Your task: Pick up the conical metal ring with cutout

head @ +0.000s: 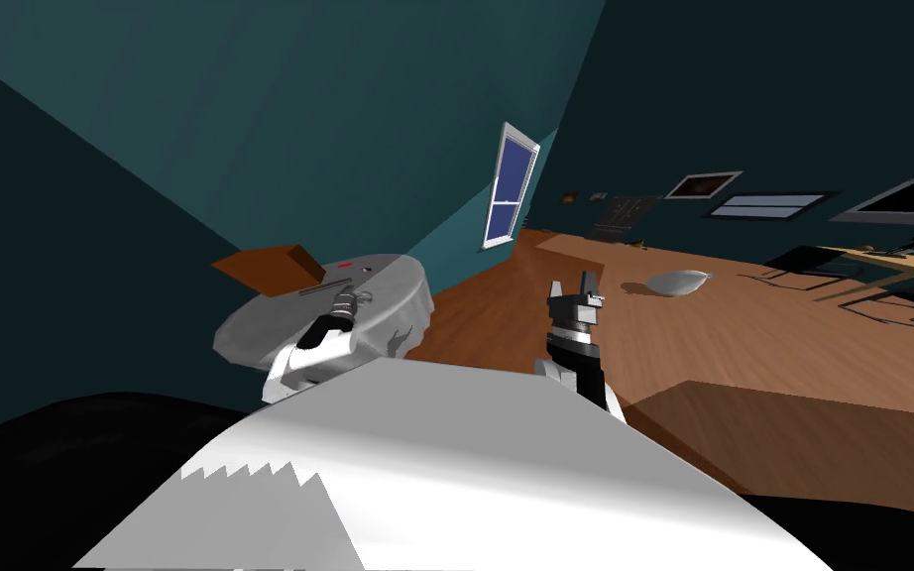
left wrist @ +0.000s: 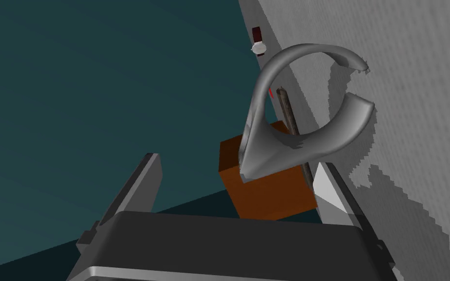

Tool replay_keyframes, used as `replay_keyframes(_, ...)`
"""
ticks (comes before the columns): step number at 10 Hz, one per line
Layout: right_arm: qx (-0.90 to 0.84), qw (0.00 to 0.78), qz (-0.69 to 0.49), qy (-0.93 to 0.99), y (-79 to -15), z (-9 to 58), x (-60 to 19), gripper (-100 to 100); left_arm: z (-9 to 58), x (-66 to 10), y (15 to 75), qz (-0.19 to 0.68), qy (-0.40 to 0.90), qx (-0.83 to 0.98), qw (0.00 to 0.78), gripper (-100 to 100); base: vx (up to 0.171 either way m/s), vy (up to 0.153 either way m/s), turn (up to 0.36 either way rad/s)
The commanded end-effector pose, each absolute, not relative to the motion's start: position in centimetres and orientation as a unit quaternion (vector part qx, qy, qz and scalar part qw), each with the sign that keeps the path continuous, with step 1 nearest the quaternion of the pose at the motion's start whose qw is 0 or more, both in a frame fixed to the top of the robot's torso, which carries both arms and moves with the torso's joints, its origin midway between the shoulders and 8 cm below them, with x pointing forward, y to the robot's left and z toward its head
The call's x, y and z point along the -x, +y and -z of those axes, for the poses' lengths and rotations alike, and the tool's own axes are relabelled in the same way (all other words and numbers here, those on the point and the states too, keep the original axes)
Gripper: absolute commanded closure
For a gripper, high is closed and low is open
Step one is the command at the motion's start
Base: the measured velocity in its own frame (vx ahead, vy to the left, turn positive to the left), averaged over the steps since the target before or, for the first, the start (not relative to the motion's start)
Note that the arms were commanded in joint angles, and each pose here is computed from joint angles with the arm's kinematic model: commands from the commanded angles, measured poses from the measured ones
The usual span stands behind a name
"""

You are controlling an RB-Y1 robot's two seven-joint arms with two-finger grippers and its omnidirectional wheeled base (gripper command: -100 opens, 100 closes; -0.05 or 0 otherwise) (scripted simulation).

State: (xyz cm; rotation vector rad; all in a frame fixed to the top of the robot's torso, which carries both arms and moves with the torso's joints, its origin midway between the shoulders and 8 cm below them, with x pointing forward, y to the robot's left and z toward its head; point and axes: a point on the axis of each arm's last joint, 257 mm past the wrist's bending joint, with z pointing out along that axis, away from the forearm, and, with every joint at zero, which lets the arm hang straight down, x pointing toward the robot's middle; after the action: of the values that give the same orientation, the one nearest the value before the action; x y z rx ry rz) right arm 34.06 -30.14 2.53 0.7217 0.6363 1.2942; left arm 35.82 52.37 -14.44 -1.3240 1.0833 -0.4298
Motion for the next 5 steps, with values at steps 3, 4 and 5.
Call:
replay_keyframes(3, -0.323, 0.692, -0.579, 0.285, -30.1, -2.5, -34.1, 0, 13.9, -32.8, 57.1, 0.125, 0.482, 0.59, 0.636, -100, -0.008, -0.052, -0.1)
replay_keyframes(4, -0.323, 0.692, -0.579, 0.285, -30.1, -2.5, -34.1, 0, 13.7, -31.8, 58.5, 0.107, 0.482, 0.595, 0.635, -100, 0.016, -0.058, -0.12)
replay_keyframes(5, -0.323, 0.692, -0.579, 0.285, -30.1, -2.5, -34.1, 0, 13.9, -31.7, 58.6, 0.106, 0.482, 0.597, 0.633, -100, 0.018, -0.034, -0.028)
